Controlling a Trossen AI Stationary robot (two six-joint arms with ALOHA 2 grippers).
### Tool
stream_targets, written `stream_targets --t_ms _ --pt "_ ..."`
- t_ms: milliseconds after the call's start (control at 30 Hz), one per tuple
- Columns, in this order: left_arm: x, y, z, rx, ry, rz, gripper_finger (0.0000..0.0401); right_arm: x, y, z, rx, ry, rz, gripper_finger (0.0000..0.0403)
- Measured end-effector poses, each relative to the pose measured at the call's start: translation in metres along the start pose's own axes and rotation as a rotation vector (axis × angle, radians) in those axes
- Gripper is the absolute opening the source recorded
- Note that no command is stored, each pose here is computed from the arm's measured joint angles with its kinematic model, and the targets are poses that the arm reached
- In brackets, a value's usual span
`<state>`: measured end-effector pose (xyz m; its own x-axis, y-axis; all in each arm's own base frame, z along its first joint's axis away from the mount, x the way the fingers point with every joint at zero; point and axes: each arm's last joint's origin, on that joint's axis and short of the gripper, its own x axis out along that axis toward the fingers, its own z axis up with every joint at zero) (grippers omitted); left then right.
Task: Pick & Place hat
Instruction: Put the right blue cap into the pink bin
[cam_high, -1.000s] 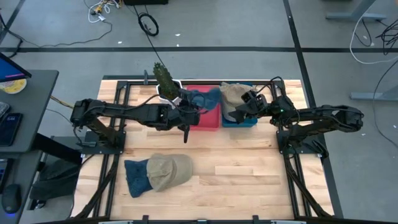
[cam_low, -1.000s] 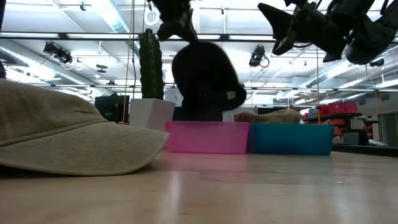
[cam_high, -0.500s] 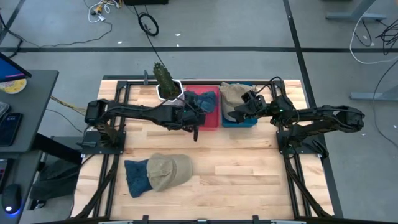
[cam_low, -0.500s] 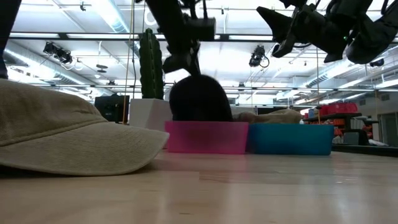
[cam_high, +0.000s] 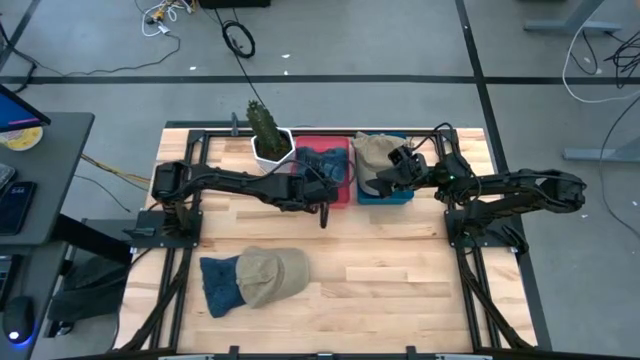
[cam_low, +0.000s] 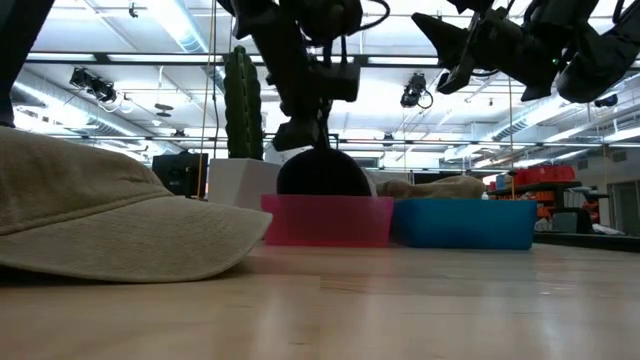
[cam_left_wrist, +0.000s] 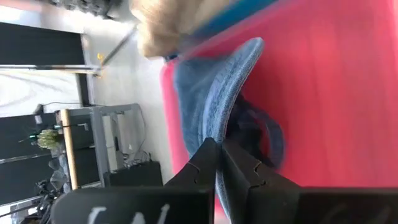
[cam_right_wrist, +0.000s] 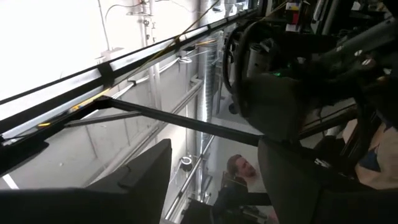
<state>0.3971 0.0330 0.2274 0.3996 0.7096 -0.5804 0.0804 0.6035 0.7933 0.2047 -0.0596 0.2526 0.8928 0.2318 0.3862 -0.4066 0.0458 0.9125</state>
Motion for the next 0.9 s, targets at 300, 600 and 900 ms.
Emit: stream_targets --t_ms 300,600,900 --pt "0.022 -0.004 0.000 -0.075 0.033 0.019 0.0008 0.000 -0.003 0.001 -0.005 -0.007 -0.024 0.0239" --pt "0.041 -0.010 -0.005 -0.191 0.042 -0.068 0.0018 0.003 -0.005 -0.004 0.004 0.010 -0.041 0.0239" --pt "0.046 -0.010 -0.007 -0.366 -0.042 -0.307 0.0066 0.005 -0.006 -0.009 -0.001 0.019 -0.041 0.0239"
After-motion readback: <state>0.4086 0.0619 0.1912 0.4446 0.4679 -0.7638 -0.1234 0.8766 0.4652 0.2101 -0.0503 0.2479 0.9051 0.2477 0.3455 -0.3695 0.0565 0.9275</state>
